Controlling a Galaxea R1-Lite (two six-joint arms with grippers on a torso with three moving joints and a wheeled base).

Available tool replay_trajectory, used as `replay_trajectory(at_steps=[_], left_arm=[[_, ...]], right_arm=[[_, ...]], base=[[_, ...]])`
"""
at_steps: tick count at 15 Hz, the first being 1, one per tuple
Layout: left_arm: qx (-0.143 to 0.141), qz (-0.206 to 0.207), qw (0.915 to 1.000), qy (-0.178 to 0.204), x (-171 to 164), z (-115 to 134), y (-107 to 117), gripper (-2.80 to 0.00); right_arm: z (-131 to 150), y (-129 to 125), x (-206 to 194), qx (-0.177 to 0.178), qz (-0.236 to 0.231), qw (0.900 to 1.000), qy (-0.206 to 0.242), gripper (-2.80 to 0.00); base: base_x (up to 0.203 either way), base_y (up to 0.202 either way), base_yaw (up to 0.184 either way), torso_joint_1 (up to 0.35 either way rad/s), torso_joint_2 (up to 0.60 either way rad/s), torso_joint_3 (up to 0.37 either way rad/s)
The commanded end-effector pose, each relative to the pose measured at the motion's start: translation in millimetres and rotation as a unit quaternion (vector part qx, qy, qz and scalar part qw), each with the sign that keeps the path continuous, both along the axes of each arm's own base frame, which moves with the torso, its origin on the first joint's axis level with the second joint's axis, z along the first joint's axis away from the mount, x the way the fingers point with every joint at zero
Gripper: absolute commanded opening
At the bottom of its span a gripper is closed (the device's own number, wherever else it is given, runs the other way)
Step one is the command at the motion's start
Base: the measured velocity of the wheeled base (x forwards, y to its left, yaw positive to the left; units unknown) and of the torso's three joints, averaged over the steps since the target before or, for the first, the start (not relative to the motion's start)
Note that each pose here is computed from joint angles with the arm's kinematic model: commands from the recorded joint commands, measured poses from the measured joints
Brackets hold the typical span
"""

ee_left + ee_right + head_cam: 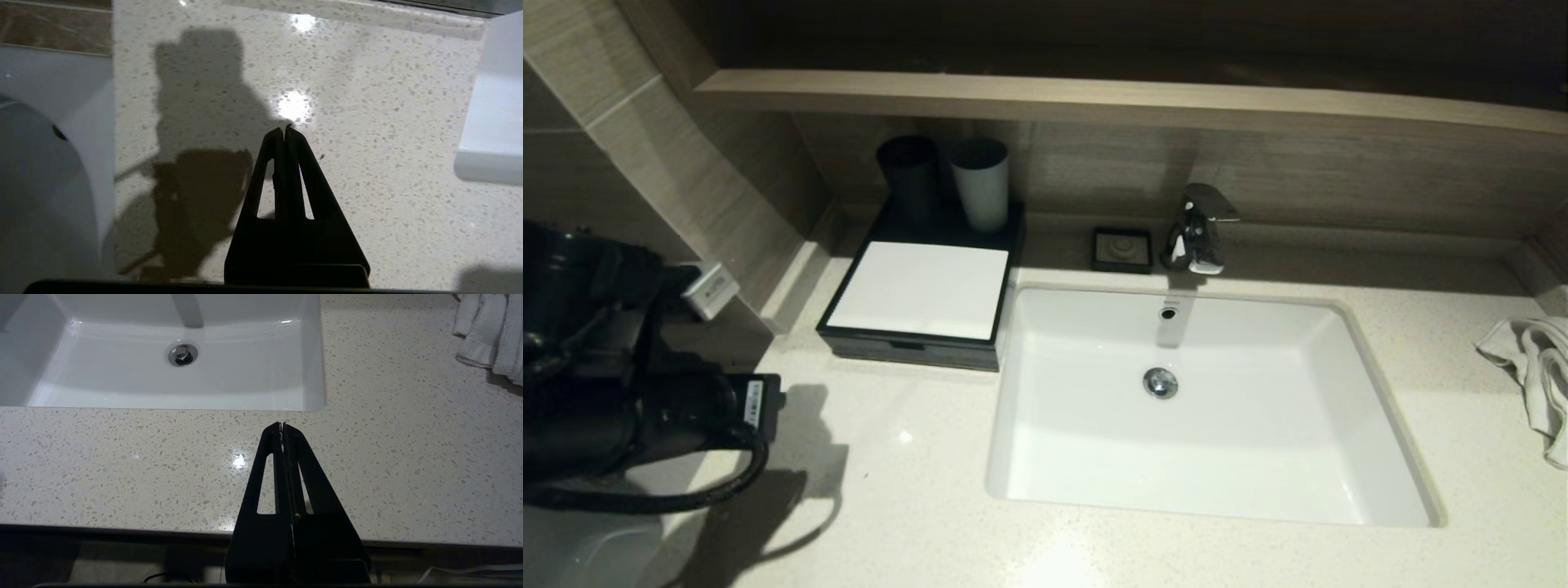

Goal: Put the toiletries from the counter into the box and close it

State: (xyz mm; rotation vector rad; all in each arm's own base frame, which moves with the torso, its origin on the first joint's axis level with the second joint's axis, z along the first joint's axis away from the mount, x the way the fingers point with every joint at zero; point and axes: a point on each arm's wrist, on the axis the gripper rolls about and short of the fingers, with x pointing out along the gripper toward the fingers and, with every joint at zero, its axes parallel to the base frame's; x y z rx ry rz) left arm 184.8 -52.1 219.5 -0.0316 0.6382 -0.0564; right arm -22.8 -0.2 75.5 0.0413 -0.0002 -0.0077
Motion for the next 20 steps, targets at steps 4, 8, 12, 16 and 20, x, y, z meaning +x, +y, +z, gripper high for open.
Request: replay_trajectory(at_steps=[4, 8, 12, 16, 20], left_arm=[[-0.010, 0.018, 0.9975, -0.067, -53, 11, 17, -2.80], [-0.025, 0.030, 0.9919, -0.121, -95, 11, 32, -2.80], [-0.005, 0.064, 0.9829, -0.173, -125, -5, 47, -2.80], [0.059, 0.078, 0.9631, -0.251, -153, -23, 54, -2.80], [0.072, 0.094, 0.9522, -0.282, -179, -53, 56, -2.80]], right_arm=[[0, 0, 0, 0.000, 0.000, 1.000, 0.000, -2.80], [0, 0, 0, 0.000, 0.000, 1.000, 0.000, -2.80], [0, 0, 0, 0.000, 0.000, 1.000, 0.000, -2.80], [0, 0, 0, 0.000, 0.000, 1.000, 0.000, -2.80], [0, 0, 0, 0.000, 0.000, 1.000, 0.000, -2.80]], base=[[0.000, 0.000, 0.000, 0.000, 0.00, 0.000], [0.000, 0.000, 0.000, 0.000, 0.00, 0.000], [0.000, 0.000, 0.000, 0.000, 0.00, 0.000], [0.000, 0.000, 0.000, 0.000, 0.00, 0.000], [0.000, 0.000, 0.000, 0.000, 0.00, 0.000]])
